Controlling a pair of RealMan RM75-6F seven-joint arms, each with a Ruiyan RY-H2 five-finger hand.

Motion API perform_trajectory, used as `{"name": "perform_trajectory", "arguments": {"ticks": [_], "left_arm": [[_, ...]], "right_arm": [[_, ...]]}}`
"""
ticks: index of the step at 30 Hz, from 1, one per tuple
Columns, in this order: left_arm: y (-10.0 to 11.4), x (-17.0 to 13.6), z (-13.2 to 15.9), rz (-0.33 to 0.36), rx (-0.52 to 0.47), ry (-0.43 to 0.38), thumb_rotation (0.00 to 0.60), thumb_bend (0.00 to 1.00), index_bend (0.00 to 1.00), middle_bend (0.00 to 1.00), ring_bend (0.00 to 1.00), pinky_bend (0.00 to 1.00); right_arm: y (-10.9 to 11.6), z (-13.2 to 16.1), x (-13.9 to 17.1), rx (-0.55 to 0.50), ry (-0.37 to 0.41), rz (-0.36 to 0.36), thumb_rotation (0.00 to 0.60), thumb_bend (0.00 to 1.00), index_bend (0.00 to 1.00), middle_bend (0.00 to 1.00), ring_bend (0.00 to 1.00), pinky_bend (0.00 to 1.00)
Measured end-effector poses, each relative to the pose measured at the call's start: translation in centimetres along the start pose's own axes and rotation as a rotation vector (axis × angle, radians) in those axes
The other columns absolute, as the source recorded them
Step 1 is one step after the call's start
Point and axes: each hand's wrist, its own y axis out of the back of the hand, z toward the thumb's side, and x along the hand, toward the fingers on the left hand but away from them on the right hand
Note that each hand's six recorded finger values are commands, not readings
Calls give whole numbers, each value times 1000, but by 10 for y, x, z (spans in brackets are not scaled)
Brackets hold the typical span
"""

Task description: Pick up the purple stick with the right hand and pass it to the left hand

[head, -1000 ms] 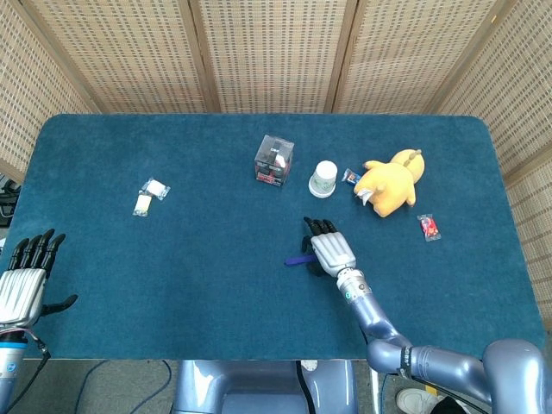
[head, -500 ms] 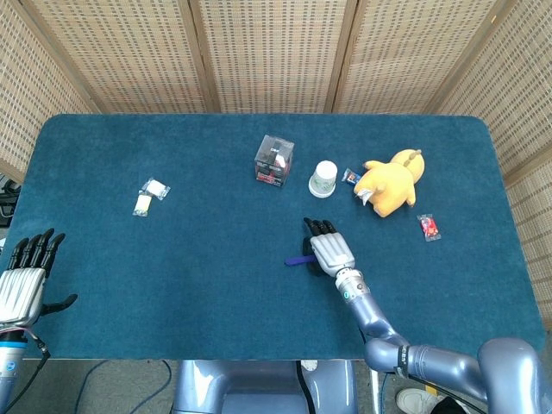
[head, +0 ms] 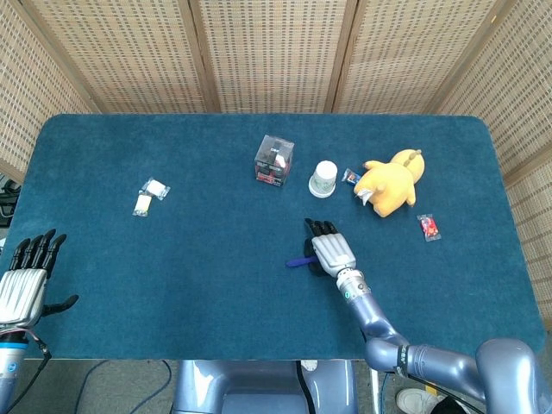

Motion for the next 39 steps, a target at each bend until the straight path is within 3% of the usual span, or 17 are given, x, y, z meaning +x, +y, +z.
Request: {"name": "perform_trajectory", "arguments": {"ticks": [10,22,29,39], "left_arm": [[0,0,1,-1,-1,-1,600,0,0,0,0,0],[4,4,3,2,-12,-20,600,0,0,0,0,0],[21,20,17,17,24,-109,600,0,0,0,0,0],[54,62,60,49,123,-292,600,0,0,0,0,0]], "right_arm": [[3,2,1,-40,2,-3,600,582,603,2,0,0],[19,21,4,-215,21,13,600,584,601,14,0,0],[37,46,3,-352,34,33,600,586,601,26,0,0],[62,90,-11,-538,25,80,600,587,600,31,0,0]]}}
